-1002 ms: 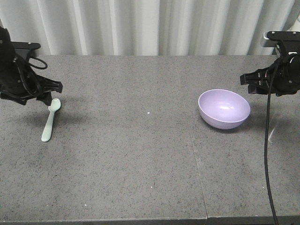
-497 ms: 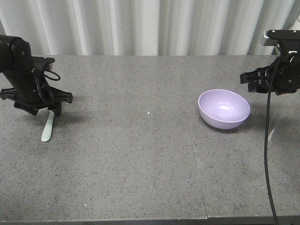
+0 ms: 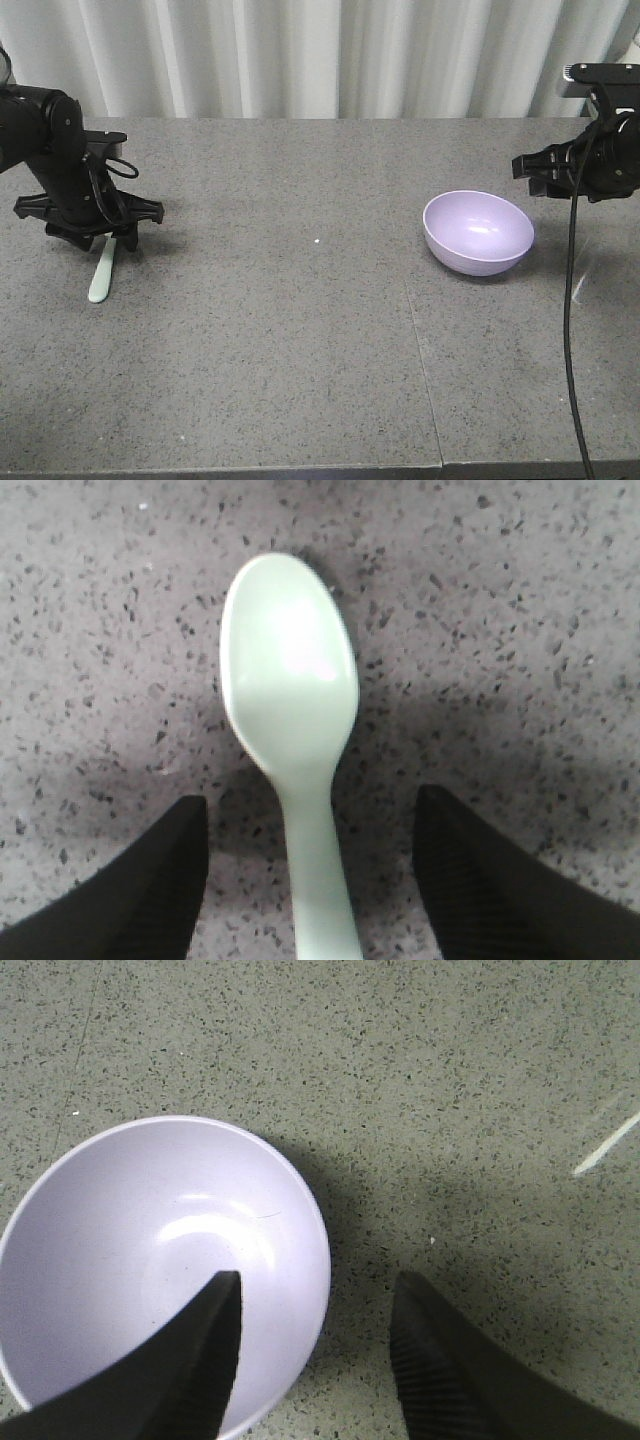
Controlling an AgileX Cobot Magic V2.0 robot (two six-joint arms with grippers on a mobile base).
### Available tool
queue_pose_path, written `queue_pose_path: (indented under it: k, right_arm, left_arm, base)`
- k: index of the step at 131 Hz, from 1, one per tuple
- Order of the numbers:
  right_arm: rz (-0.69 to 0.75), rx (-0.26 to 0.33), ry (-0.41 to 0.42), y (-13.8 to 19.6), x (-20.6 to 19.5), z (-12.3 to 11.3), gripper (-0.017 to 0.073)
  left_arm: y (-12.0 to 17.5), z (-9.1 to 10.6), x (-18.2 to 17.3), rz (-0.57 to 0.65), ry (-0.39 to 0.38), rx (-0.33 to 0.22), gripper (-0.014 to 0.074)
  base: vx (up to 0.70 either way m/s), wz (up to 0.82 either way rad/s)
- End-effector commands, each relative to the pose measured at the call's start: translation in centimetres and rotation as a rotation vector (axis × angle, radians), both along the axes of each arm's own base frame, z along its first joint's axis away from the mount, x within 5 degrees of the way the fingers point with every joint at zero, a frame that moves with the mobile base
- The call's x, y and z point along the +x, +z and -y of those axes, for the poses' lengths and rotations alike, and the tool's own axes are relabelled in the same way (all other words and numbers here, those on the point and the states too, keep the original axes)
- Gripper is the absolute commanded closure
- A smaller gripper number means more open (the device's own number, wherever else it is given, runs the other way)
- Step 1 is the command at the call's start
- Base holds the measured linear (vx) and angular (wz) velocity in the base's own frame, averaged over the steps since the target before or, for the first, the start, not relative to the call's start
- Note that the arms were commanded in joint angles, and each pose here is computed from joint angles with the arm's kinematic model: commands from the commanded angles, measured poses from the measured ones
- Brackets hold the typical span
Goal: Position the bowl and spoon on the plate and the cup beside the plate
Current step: 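Close the left gripper on the spoon handle and lift it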
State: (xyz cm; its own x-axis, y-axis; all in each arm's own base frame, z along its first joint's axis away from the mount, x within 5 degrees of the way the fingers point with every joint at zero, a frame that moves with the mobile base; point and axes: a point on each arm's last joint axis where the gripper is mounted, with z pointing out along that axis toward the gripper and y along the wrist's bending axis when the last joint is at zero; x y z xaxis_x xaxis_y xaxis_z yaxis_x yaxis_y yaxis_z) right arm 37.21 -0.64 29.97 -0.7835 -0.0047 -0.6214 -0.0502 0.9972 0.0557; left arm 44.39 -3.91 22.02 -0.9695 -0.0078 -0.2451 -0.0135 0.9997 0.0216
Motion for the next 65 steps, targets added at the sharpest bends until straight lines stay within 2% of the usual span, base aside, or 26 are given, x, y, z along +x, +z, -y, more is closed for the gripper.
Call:
queue_pose_path:
  k: [1,47,65]
  right_arm:
    - [0.125,-0.007,-0.011,2.81,-0.10,0.26,0.0208]
    - [0.124,-0.007,-0.011,2.78,-0.10,0.26,0.0208]
    - [0.127,-0.006,-0.012,2.80,-0.08,0.26,0.0208]
  left_arm:
    - [3.17,0.39,-0.12,0.079,0.009,-0.020,0.0189]
    - [2.81,0.36,-0.23,0.050,0.021,-0.017,0.0190]
    - [2.24,0.33,-0.44,0.000,0.023,-0.011,0.0197]
  base:
    - [0.00,0.00]
    - [0.00,0.00]
    - [0.00,0.00]
